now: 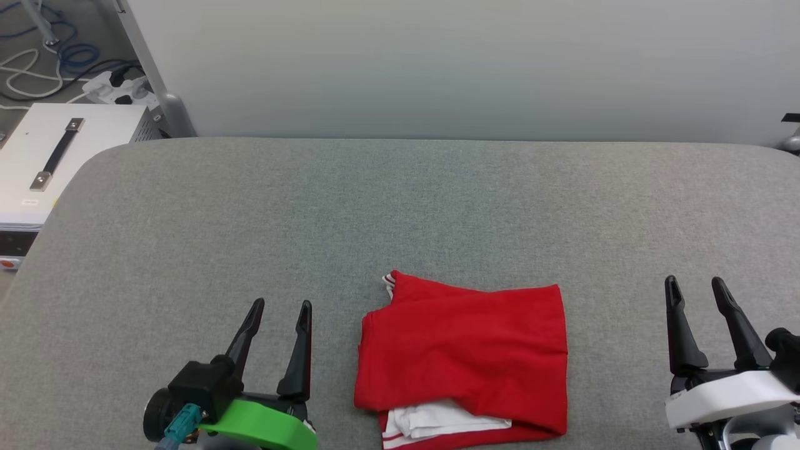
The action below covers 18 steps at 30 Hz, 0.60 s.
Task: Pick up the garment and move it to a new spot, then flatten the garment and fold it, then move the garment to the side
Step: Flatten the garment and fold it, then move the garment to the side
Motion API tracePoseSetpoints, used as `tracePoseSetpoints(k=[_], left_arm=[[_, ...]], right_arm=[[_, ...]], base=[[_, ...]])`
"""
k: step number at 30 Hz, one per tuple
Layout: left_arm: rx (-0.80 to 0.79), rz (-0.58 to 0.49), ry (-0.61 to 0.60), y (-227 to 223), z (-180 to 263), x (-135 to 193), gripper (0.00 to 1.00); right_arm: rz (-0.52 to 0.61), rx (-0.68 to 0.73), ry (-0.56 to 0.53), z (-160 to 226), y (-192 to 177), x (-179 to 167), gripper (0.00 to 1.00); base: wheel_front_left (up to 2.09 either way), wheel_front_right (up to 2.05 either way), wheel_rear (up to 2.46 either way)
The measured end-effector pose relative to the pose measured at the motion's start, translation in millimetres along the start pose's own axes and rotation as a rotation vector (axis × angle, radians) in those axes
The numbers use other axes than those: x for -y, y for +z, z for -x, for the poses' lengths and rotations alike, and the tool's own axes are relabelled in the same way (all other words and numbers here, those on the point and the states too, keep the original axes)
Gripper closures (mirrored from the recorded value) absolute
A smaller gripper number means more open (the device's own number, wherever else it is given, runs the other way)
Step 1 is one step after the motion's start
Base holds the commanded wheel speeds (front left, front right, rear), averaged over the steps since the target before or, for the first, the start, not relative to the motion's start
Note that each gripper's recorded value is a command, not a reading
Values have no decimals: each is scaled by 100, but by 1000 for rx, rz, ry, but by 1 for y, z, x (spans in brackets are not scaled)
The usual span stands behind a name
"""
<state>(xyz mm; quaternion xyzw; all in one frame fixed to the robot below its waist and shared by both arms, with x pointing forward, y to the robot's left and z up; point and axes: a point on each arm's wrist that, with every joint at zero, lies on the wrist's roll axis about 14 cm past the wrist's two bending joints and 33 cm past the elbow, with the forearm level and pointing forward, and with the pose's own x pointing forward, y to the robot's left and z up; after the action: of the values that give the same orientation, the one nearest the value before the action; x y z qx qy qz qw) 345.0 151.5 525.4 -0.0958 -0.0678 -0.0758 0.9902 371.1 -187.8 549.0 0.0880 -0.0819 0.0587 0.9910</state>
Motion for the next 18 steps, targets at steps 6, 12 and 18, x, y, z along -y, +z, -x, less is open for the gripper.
tracePoseSetpoints(k=[6, 12, 18], left_arm=[[-3, 4, 3, -1, 1, 0, 0], [-3, 7, 1, -1, 2, 2, 0], [-8, 9, -1, -3, 2, 3, 0]], right_arm=[[-4, -18, 14, -1, -7, -4, 0], [-8, -39, 24, -1, -12, -8, 0], [-9, -54, 25, -2, -16, -9, 0]], base=[[0, 0, 0], [0, 0, 0], [0, 0, 0]])
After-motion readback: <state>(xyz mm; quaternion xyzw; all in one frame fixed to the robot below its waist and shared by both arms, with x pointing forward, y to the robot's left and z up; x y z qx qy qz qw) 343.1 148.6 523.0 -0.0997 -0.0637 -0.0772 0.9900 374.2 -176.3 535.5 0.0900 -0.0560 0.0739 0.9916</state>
